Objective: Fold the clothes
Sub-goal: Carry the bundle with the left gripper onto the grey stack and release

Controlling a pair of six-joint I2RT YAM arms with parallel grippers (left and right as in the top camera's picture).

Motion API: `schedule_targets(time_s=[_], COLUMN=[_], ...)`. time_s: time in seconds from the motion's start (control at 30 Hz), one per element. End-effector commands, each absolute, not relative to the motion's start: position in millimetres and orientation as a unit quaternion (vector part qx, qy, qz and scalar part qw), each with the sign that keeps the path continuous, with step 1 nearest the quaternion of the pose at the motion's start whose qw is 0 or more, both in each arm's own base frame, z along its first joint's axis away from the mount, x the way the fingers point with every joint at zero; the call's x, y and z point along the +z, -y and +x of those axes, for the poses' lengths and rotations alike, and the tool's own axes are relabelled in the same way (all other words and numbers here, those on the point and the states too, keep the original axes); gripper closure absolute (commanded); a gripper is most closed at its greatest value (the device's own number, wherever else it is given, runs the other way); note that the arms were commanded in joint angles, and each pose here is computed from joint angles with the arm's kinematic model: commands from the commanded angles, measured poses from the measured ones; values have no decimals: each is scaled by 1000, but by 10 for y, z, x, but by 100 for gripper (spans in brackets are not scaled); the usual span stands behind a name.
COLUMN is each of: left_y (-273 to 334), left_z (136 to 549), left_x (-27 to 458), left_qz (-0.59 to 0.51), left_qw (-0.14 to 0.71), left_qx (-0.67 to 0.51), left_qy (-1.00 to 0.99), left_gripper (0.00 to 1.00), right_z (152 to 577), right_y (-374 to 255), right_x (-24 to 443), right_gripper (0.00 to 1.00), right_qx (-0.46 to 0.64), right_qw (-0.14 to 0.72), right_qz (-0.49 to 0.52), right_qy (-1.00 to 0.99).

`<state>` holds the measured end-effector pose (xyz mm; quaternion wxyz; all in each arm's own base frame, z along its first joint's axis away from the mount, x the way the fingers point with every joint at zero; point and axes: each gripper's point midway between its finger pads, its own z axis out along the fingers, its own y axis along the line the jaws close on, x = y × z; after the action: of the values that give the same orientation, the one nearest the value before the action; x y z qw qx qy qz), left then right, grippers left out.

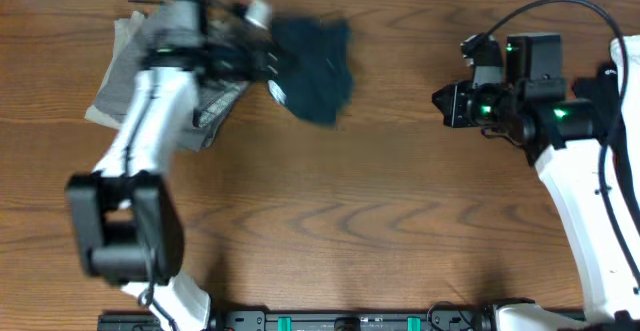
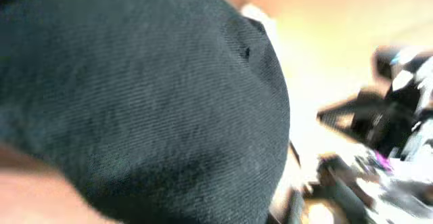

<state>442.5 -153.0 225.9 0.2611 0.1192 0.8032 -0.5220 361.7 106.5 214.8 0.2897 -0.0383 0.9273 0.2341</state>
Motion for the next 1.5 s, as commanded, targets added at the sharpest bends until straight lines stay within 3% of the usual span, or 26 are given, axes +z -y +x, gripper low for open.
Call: schedule_targets(time_s=[0.0, 0.23, 0.43, 0.47, 0.53, 0.57, 0.6, 0.67, 0.8, 1.07, 1.27, 1.47], left_y=[985, -311, -966, -1001, -1021, -1029, -1042, -1083, -1281, -1573, -823, 132], left_z=[4613, 4933, 4872, 4845, 4784, 4743, 4714, 4663, 4551, 4156, 3791, 3340], left_x=[2566, 1927, 1034, 903, 660, 586, 552, 549, 823, 2115, 3013, 3062], left_qz=[67, -115, -252, -264, -281, -289, -294, -303, -319, -306, -156, 28], left_qw=[316, 342, 269, 254, 224, 211, 203, 196, 215, 335, 409, 377], left_qx=[-515, -377, -307, -303, -303, -304, -303, -300, -292, -254, -227, -125], left_qy=[-794, -853, -878, -880, -883, -883, -883, -883, -876, -854, -870, -917], left_gripper=[94, 95, 92, 78, 27, 17, 15, 1, 2, 2, 2, 2], right_z=[3614, 3584, 3547, 3541, 3534, 3531, 3529, 3522, 3522, 3559, 3741, 3820], right_y=[-1055, -1055, -1053, -1053, -1056, -1056, -1055, -1055, -1055, -1066, -1233, -1180], right_x=[2127, 2089, 2063, 2059, 2057, 2055, 2053, 2049, 2049, 2080, 2346, 2756], right_gripper=[92, 95, 96, 97, 99, 99, 99, 99, 96, 91, 86, 85], right_qx=[238, 238, 238, 239, 240, 240, 239, 239, 239, 242, 289, 274], right_qw=[282, 272, 262, 259, 258, 257, 257, 255, 255, 265, 320, 398], right_qz=[-26, -23, -19, -15, -16, -16, -15, -15, -15, -18, -53, -66], right_qy=[-929, -932, -935, -936, -936, -936, -936, -937, -937, -933, -901, -873])
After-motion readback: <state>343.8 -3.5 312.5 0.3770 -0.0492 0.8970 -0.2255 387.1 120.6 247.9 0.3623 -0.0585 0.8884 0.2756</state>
